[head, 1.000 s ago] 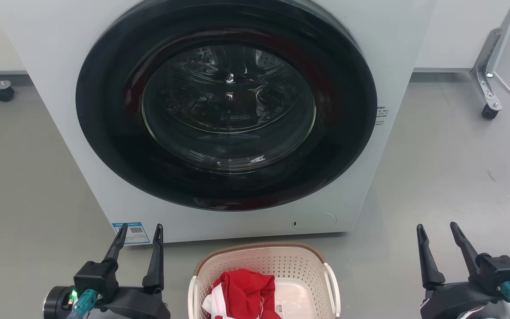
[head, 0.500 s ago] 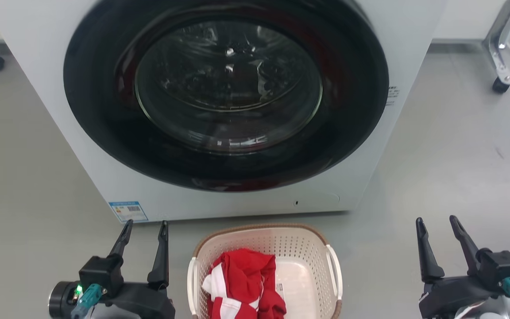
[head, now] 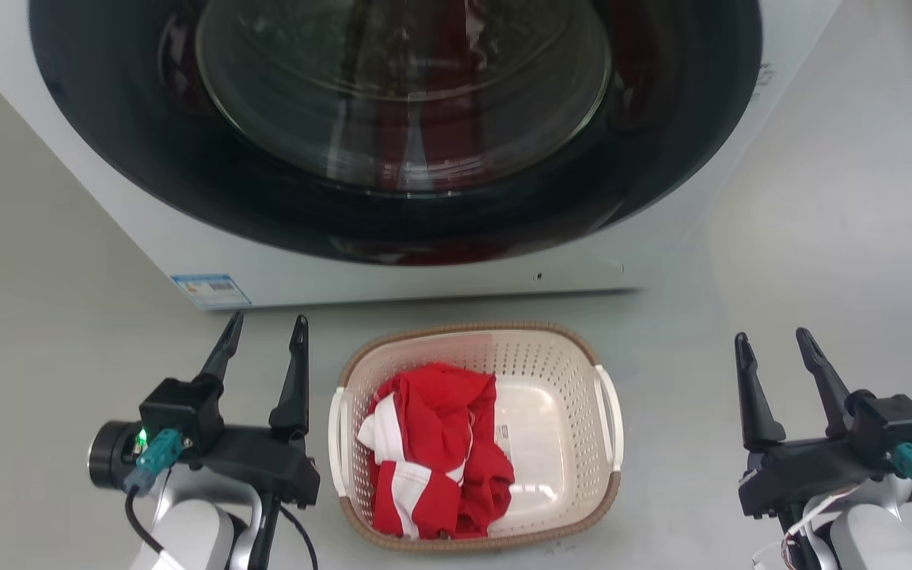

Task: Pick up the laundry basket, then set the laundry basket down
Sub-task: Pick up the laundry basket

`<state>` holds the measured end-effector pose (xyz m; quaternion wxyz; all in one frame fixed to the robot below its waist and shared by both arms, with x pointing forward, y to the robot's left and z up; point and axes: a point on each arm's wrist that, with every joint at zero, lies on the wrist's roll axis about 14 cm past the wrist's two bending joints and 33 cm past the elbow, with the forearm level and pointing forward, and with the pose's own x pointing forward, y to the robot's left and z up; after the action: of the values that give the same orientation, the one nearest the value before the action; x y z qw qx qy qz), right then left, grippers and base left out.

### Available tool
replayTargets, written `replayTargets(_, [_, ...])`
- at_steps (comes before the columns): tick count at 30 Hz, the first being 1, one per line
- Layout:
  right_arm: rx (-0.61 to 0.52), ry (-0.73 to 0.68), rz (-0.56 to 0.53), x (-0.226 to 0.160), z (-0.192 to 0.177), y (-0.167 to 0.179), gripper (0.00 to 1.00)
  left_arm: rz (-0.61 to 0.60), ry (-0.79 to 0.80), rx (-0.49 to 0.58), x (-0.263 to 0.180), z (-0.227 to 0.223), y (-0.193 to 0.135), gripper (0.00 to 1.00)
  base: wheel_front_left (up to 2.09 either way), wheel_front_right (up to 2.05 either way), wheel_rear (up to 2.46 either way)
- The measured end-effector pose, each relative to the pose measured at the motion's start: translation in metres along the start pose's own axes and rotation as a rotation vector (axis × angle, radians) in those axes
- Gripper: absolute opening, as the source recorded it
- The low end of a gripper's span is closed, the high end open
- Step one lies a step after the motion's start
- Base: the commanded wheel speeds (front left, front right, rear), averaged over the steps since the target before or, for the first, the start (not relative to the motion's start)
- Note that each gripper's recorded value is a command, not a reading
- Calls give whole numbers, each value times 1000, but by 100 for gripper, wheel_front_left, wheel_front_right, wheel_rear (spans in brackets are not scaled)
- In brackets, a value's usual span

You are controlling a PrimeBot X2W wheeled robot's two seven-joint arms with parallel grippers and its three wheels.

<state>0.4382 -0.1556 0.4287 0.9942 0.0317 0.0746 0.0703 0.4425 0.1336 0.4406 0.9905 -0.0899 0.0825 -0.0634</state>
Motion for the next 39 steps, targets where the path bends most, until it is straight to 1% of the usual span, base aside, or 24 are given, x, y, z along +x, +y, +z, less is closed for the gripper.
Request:
replayTargets(4, [2,38,10,14,-16,2,100,-12,39,-11,16,-14,1,100,0,0,0])
replayTargets(13, [1,76,43,49,-38,4,100,-44,92,-21,52,-36,2,100,0,0,0])
replayTargets(22, [5,103,79,93,-64,10,100,-40,181,-32,90,-72,15,100,0,0,0])
replayTargets(26, [7,130,95,110,-82,14,100,-39,220,-40,106,-91,22,100,0,0,0])
replayTargets(33, [19,230,118,121,-129,22,100,-26,353,-59,111,-145,32,100,0,0,0])
replayTargets(39, [32,320,127,118,-165,26,100,-20,461,-86,104,-188,33,100,0,0,0])
